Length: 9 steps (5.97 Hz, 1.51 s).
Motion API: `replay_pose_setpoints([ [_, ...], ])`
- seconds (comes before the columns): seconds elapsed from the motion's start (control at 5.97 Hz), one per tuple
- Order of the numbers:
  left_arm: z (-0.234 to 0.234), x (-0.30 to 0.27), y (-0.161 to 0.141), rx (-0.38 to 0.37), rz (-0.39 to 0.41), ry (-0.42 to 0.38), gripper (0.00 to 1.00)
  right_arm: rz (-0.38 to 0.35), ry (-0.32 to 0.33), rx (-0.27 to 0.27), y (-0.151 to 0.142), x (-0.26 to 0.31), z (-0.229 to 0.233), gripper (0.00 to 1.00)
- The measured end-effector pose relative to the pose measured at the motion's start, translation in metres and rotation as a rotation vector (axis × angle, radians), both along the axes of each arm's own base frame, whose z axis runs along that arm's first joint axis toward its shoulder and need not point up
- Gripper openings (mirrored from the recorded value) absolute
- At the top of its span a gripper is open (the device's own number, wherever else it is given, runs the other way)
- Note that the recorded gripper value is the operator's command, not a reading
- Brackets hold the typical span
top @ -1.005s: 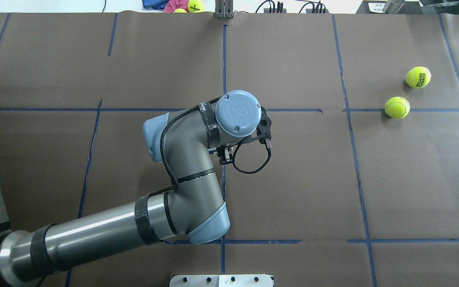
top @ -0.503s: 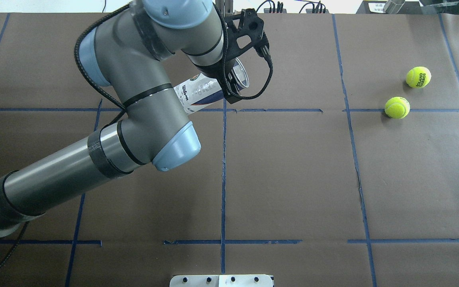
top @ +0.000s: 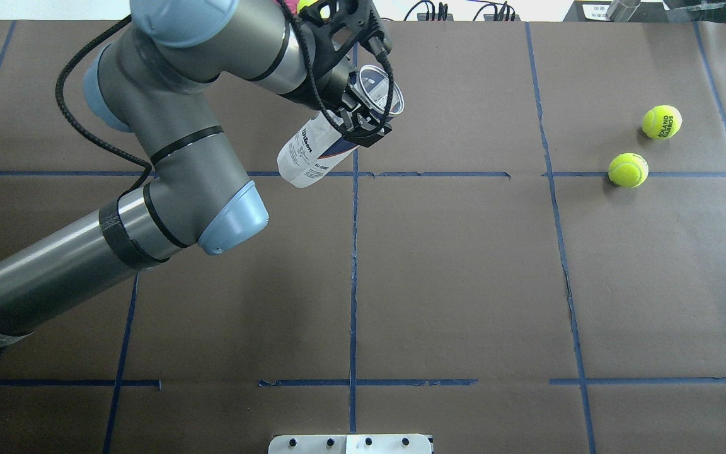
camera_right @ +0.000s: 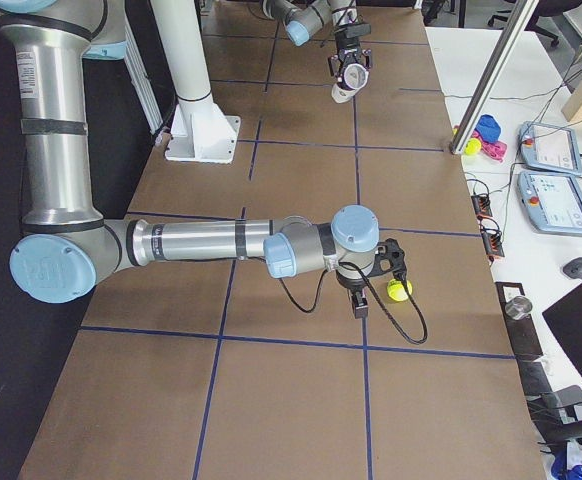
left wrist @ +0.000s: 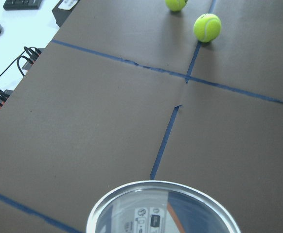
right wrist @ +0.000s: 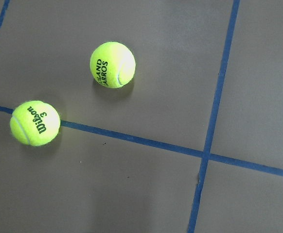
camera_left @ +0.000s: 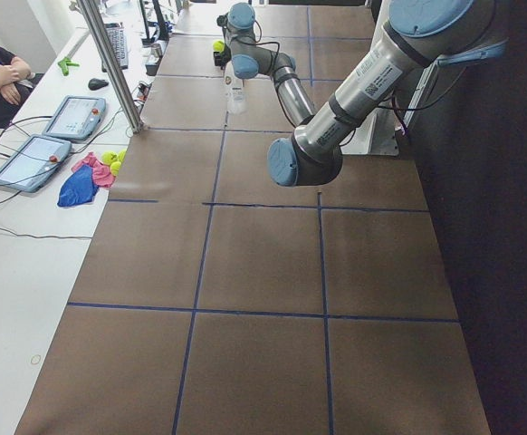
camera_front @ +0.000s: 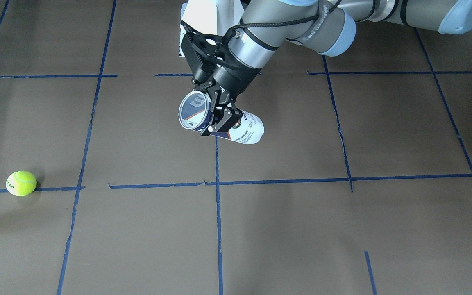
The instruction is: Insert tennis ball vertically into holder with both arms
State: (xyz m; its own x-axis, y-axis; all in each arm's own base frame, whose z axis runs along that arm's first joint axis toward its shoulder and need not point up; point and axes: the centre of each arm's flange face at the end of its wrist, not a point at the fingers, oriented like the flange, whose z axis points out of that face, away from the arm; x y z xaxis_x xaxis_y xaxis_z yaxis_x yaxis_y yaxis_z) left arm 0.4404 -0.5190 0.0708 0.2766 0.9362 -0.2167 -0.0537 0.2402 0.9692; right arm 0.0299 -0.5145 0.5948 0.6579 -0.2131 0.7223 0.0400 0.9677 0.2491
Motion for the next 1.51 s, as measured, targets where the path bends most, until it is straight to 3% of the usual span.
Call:
replay_pose_setpoints([
  [0.5,0.092,-0.020,0.025,0.045,0.007,0.270,0.77,0.000,0.000,0.001,0.000,0.000,-0.001,1.00],
  [1.01,0.130,0.012,0.050,0.067,-0.065,0.517,0.77,0.000,0.000,0.004,-0.001,0.000,-0.002,1.00],
  [1.51,0.186,0.058,0.078,0.077,-0.129,0.678,0.78,0.000,0.000,0.003,-0.001,0.000,-0.002,1.00],
])
